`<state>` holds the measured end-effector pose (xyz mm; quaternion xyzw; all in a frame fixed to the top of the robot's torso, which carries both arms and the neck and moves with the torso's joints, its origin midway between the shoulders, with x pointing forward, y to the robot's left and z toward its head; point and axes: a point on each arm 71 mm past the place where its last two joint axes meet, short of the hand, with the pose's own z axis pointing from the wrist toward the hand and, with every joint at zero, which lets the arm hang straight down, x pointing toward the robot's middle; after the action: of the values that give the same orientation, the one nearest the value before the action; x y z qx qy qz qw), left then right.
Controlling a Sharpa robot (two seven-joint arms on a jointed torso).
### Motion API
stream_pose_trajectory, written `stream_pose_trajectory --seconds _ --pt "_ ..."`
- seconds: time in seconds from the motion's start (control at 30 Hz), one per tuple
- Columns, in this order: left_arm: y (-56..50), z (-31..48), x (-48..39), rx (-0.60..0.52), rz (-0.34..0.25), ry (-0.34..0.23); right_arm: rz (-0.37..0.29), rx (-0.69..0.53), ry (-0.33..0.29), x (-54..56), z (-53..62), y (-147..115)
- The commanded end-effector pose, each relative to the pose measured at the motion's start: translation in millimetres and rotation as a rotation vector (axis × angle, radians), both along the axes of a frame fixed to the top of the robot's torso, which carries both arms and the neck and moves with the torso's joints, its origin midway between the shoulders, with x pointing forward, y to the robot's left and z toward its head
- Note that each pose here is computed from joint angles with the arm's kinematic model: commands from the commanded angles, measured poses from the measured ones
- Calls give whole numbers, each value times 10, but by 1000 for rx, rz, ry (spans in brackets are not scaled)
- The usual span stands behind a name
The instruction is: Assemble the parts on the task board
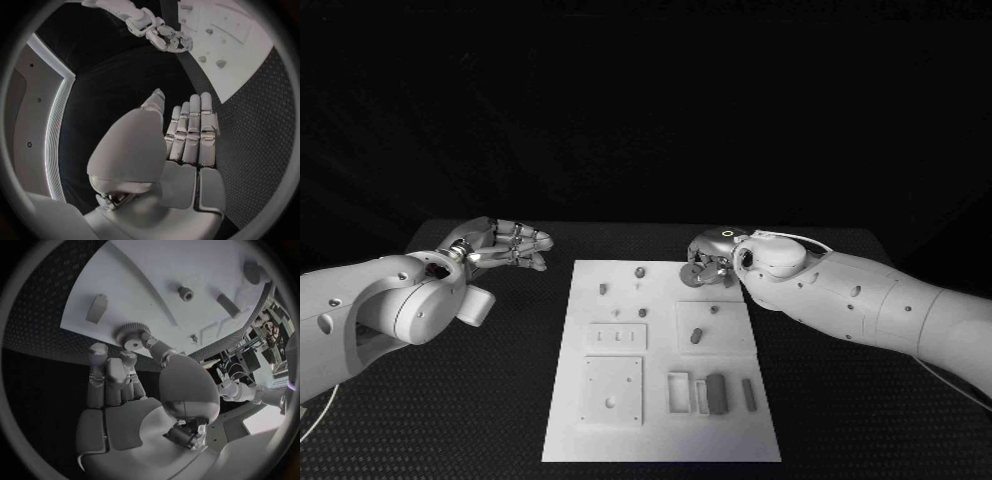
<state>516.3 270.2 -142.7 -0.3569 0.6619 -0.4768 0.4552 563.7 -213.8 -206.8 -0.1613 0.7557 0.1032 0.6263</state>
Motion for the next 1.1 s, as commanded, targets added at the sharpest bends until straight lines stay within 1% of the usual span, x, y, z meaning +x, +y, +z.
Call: stream_pose_trajectory --seconds 0.03,0.33,0.47,0.73,0.8,0.93,1.1 --pt "-30 10 -13 -8 -20 -5 -9 -85 127 -74 -260 -54" --pt "-51 12 -16 -8 -26 -6 6 -56 36 -64 -199 -18" --pt "-55 12 -15 -8 -27 -7 9 -47 8 -68 -176 -2" --pt "-42 14 -12 -7 -22 -9 31 -40 -63 -109 -105 67" --pt "-34 14 -12 -7 -19 -10 41 -42 -83 -125 -79 95" --pt "-44 15 -12 -8 -21 -11 64 -27 -137 -155 30 162" --pt "-41 15 -12 -7 -20 -11 88 -7 -177 -202 141 253"
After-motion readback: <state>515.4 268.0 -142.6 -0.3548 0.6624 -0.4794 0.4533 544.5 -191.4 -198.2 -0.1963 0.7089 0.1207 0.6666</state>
